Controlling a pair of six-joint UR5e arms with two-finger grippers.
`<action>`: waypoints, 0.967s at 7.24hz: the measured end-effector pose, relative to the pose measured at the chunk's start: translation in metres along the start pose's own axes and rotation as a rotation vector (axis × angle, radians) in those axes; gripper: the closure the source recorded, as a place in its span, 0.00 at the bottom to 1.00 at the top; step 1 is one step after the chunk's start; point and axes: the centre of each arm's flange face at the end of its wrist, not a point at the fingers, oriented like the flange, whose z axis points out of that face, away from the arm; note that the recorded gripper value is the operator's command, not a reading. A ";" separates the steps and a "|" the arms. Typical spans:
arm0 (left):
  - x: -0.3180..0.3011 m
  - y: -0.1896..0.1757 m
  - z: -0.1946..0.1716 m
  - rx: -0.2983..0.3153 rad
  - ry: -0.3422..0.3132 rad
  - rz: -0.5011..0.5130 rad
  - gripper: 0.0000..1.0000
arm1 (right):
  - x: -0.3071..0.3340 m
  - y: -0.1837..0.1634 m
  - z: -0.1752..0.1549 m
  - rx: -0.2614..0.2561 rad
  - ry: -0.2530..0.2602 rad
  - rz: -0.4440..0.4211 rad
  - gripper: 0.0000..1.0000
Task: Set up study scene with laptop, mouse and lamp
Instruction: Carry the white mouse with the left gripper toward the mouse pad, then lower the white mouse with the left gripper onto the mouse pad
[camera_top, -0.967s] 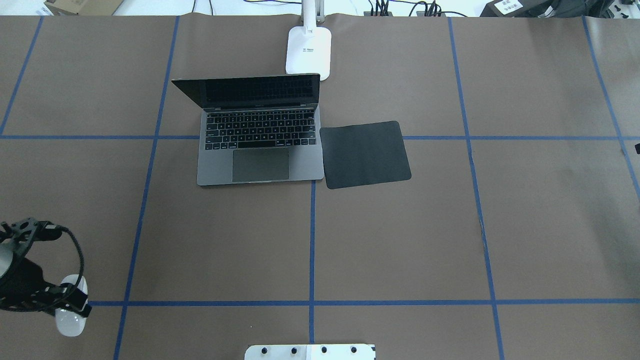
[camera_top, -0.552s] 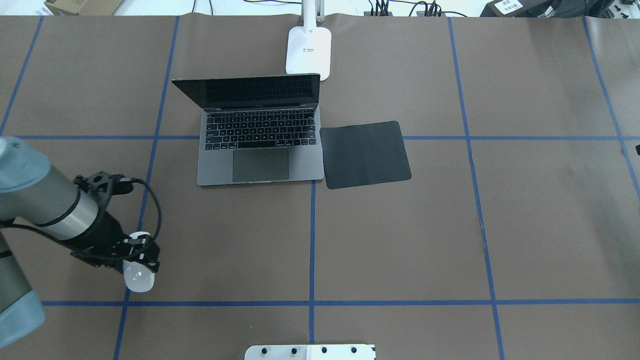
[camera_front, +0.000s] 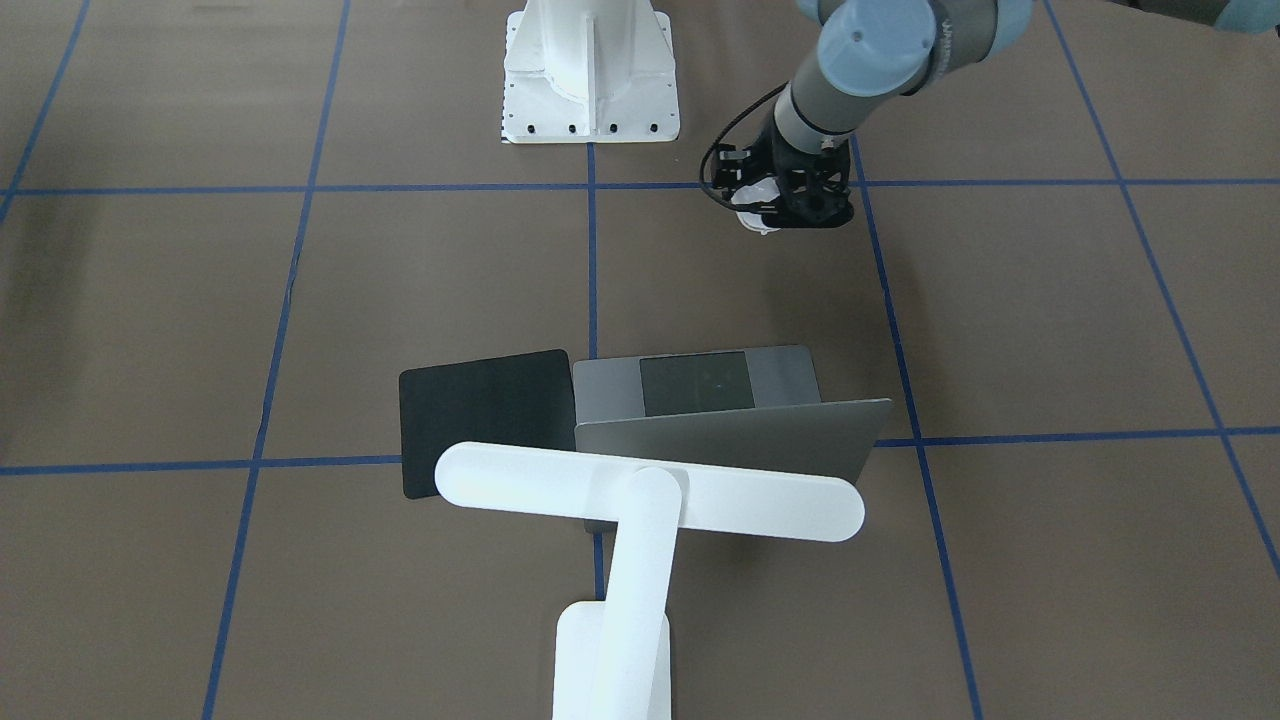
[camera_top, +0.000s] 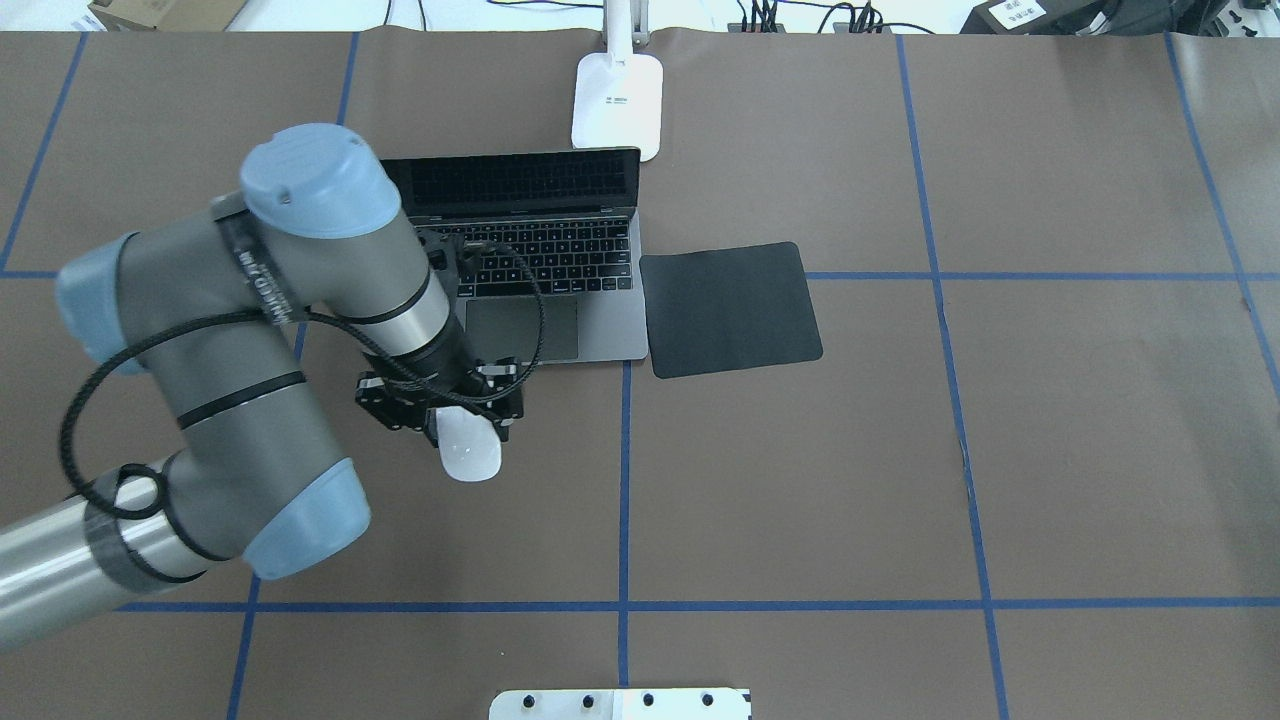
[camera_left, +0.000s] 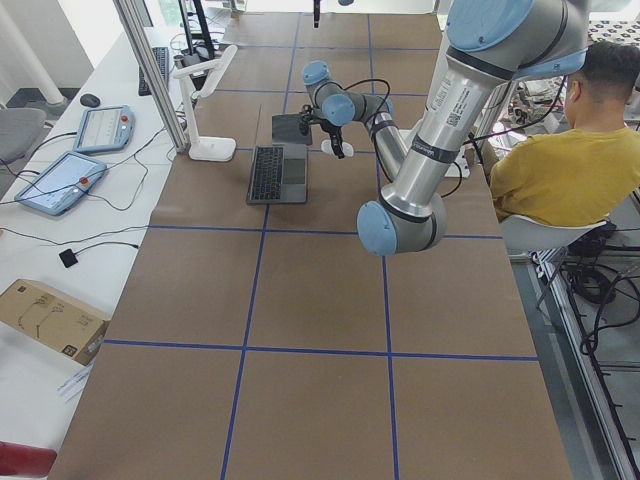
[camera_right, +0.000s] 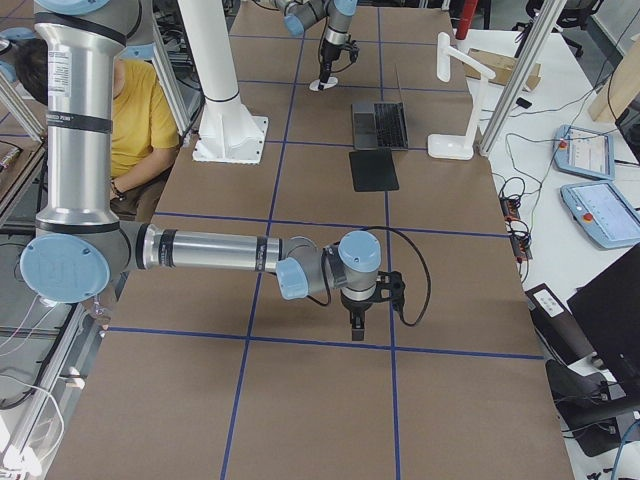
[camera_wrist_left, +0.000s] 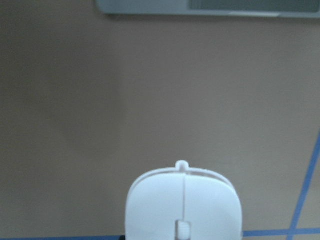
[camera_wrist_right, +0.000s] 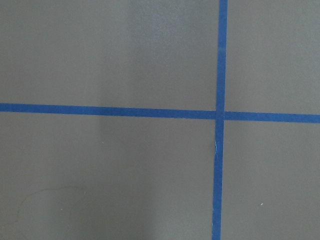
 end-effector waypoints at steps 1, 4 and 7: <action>0.036 -0.014 -0.002 0.016 -0.006 -0.013 0.39 | 0.013 0.011 -0.002 -0.002 -0.001 -0.011 0.00; 0.152 -0.071 0.004 0.051 -0.032 -0.068 0.39 | 0.026 0.022 -0.001 -0.011 0.000 -0.030 0.00; 0.212 -0.120 0.037 0.116 -0.018 -0.101 0.38 | 0.029 0.024 0.001 -0.016 0.001 -0.027 0.00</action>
